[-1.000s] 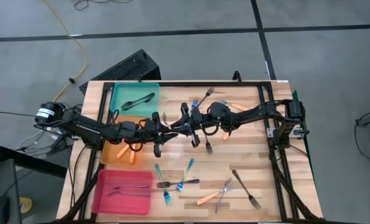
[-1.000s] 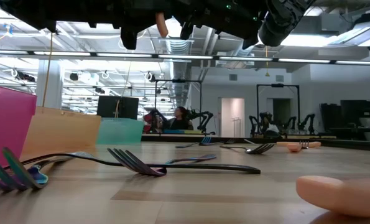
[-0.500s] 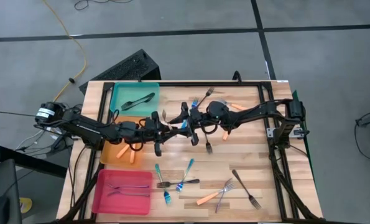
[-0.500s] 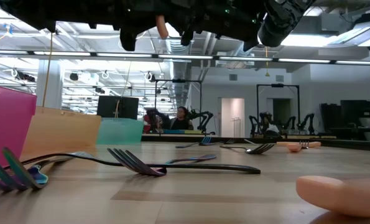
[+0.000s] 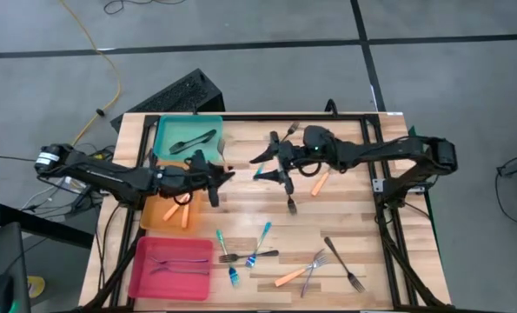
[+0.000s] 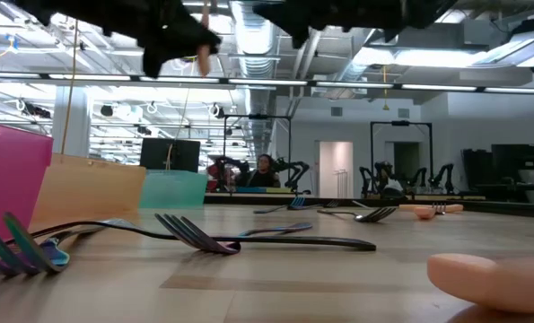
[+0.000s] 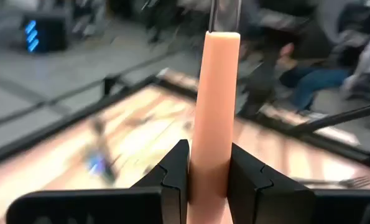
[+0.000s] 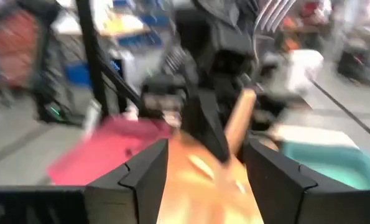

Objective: Sort silverware by color (type)
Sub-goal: Put the orange fork into the orange bin

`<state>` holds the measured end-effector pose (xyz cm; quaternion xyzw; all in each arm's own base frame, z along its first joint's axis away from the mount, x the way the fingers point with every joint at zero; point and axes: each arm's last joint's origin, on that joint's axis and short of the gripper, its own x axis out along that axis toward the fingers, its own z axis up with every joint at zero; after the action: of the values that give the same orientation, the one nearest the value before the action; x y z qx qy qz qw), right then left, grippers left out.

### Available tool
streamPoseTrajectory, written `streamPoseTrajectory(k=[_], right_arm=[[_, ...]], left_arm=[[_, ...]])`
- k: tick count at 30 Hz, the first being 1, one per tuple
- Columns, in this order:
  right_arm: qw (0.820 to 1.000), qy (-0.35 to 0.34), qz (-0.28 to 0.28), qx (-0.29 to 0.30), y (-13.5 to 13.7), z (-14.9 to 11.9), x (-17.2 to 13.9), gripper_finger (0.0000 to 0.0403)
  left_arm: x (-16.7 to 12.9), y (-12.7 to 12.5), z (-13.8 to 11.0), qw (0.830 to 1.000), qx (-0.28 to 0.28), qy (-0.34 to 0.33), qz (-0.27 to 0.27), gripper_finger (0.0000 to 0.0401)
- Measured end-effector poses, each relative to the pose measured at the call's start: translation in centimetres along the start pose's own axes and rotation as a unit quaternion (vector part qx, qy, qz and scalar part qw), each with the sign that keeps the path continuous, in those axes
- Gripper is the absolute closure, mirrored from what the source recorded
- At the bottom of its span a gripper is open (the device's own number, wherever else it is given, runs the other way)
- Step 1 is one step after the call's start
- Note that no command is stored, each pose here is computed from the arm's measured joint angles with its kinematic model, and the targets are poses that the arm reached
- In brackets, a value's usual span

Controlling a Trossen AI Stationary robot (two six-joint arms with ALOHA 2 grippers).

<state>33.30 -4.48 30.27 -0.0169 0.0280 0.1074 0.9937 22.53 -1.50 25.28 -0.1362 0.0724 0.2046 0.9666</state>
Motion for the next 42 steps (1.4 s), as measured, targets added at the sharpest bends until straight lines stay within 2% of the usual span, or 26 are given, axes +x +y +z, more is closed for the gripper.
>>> streamPoseTrajectory(k=[4, 7, 10, 15, 20, 23, 30, 38, 42], right_arm=[[0.995, 0.078, -0.059, -0.026, 0.3, 0.2, -1.8, 0.0179], [0.988, 0.126, -0.086, -0.035, 0.4, 0.1, -3.0, 0.018], [0.982, 0.164, -0.094, -0.021, 0.2, -0.2, -3.9, 0.018], [0.972, 0.211, -0.102, 0.009, -0.3, -1.2, -4.4, 0.018], [0.966, 0.24, -0.093, 0.02, -0.3, -2.5, -3.6, 0.018], [0.962, 0.256, -0.091, 0.025, -0.5, -3.4, -3.2, 0.018], [0.952, 0.293, -0.083, 0.037, -0.8, -5.7, -1.9, 0.018], [0.943, 0.321, -0.075, 0.048, -1.1, -7.6, -0.9, 0.018], [0.942, 0.324, -0.074, 0.049, -1.1, -7.8, -0.9, 0.018]], left_arm=[[-1.3, 0.4, 1.0, 0.995, -0.038, 0.082, 0.038, 0.0348], [-2.2, 0.5, 1.7, 0.984, -0.071, 0.146, 0.074, 0.0348], [-3.1, 0.2, 2.3, 0.968, -0.105, 0.199, 0.11, 0.0348], [-5.0, 0.1, 1.9, 0.928, -0.17, 0.287, 0.163, 0.0348], [-7.0, 0.1, 0.7, 0.888, -0.225, 0.331, 0.226, 0.0348], [-7.7, -0.1, -0.1, 0.866, -0.255, 0.351, 0.246, 0.0348], [-8.5, 0.6, -3.3, 0.817, -0.274, 0.421, 0.283, 0.0348], [-9.1, 2.3, -6.4, 0.781, -0.28, 0.458, 0.32, 0.0348], [-8.9, 2.4, -6.8, 0.779, -0.294, 0.459, 0.312, 0.0348]])
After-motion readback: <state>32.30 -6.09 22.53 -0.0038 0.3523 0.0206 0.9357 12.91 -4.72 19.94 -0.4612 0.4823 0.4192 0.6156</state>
